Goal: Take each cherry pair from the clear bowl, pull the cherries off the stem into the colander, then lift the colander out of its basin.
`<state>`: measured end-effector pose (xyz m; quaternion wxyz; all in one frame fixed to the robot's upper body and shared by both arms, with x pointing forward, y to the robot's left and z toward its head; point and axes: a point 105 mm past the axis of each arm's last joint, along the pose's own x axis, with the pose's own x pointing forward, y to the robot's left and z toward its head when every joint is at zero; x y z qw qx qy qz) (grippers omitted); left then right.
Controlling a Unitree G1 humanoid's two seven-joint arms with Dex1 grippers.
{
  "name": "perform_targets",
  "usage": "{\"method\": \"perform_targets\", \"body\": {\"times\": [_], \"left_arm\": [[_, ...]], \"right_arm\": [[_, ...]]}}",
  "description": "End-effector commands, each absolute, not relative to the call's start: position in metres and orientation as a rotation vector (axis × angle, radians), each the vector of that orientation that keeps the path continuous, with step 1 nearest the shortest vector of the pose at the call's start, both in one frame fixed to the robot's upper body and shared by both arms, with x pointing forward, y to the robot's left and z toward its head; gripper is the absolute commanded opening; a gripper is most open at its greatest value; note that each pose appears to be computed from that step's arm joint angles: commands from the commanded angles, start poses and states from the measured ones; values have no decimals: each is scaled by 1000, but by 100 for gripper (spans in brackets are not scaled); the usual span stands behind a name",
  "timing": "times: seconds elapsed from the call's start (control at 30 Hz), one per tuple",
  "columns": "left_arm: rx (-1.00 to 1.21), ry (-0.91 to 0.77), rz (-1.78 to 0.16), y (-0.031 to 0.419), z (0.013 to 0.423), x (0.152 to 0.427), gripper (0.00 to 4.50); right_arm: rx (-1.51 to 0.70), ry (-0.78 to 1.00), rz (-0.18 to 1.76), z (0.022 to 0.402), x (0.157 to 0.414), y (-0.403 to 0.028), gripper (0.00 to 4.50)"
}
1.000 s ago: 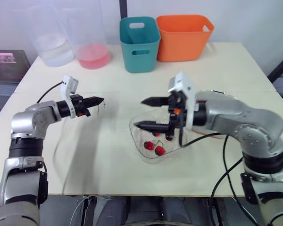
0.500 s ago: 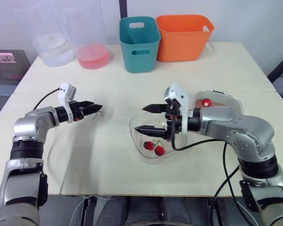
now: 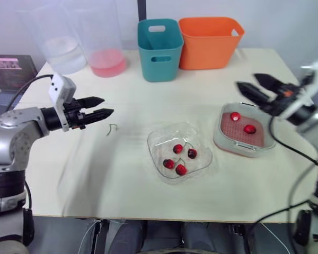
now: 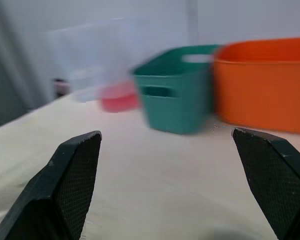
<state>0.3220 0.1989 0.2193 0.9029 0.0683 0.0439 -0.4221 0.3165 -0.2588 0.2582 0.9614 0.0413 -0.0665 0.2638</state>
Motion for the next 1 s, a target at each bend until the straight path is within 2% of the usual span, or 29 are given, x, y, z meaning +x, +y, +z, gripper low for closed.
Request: {"method": "perform_targets", "body": {"times": [0.03, 0.13, 0.17, 0.3, 0.37, 0.5, 0.6, 0.7, 0.8, 1.0], "left_arm": [[101, 3, -873, 197, 238, 316, 321], [64, 14, -865, 198, 229, 318, 424], [66, 15, -862, 199, 228, 319, 439], [98, 5, -865, 196, 230, 319, 439], [119, 11, -892, 192, 231, 314, 439], [154, 67, -1048, 170, 226, 281, 439], [142, 127, -1152, 155, 216, 261, 439], [172, 185, -1245, 143, 204, 242, 439], [207, 200, -1304, 131, 199, 229, 439], [258, 198, -1312, 115, 185, 217, 439]], "right_arm": [[69, -178, 508, 269, 302, -284, 450], [61, -178, 494, 269, 302, -290, 450], [51, -162, 499, 268, 303, -289, 450], [-24, -3, 480, 258, 306, -277, 450], [-13, 133, 552, 252, 300, -260, 450], [-270, 405, 707, 238, 276, -212, 450], [-286, 454, 865, 232, 264, -169, 450], [-345, 531, 933, 216, 258, -141, 450], [-406, 602, 963, 198, 255, -127, 450], [-510, 679, 906, 175, 267, -120, 450]]}}
